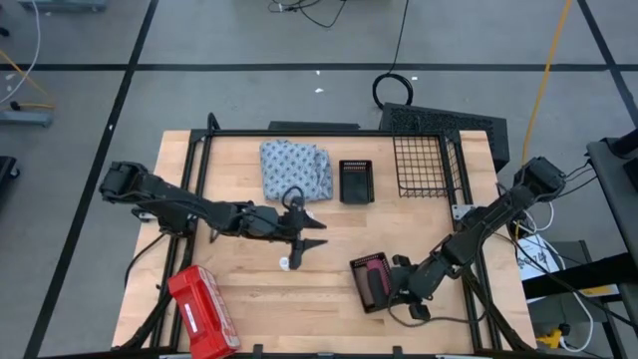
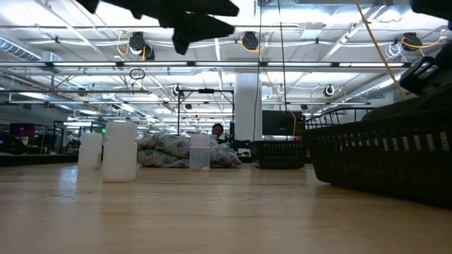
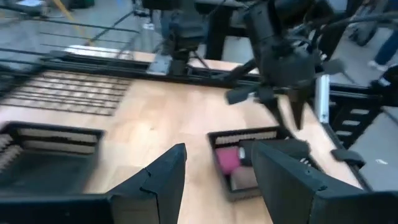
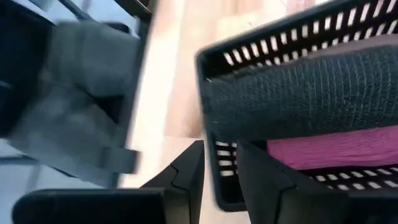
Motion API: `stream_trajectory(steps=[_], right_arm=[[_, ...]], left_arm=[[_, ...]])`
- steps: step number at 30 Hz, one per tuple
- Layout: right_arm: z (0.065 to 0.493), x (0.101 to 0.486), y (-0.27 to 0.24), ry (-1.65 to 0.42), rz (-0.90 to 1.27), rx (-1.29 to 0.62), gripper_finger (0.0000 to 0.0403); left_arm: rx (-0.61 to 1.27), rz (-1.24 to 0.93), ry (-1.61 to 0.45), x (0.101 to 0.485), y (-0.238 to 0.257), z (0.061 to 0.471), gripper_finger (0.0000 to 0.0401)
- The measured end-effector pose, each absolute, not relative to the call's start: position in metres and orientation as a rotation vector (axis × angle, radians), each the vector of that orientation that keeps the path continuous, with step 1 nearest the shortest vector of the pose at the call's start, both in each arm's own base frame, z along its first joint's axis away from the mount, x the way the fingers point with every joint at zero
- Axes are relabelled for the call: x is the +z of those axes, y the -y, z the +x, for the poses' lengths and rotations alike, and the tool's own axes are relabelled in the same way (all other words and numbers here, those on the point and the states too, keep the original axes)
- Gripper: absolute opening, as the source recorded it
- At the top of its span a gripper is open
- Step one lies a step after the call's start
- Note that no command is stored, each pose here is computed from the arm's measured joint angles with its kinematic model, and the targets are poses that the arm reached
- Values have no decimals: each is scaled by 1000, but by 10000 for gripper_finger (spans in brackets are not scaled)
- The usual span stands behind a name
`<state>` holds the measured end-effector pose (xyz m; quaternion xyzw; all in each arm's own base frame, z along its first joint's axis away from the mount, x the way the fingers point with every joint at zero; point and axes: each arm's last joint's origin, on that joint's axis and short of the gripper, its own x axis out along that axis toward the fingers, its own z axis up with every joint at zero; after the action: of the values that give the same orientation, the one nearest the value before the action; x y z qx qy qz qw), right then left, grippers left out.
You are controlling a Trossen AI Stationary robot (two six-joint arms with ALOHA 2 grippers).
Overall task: Pick & Place Medicine items
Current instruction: Put the top left transparent pill bottle into the top black basket
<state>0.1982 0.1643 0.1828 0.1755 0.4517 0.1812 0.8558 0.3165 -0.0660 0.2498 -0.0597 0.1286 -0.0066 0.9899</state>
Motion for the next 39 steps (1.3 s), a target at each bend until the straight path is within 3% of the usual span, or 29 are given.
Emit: stream_trajectory(steps=[6, 13, 22, 28, 39], right_arm=[[188, 214, -157, -856, 439, 474, 80], [168, 248, -149, -544, 145, 443, 77], [166, 260, -135, -371, -163, 224, 76], [168, 260, -132, -370, -182, 213, 72], [168, 260, -132, -380, -141, 206, 72]], left_arm=[[164, -110, -341, 275, 54, 281, 191], [441, -181, -483, 250, 47, 233, 191], [506, -404, -356, 218, 42, 168, 192], [444, -551, -450, 188, 37, 147, 222], [558, -504, -593, 173, 32, 128, 249]])
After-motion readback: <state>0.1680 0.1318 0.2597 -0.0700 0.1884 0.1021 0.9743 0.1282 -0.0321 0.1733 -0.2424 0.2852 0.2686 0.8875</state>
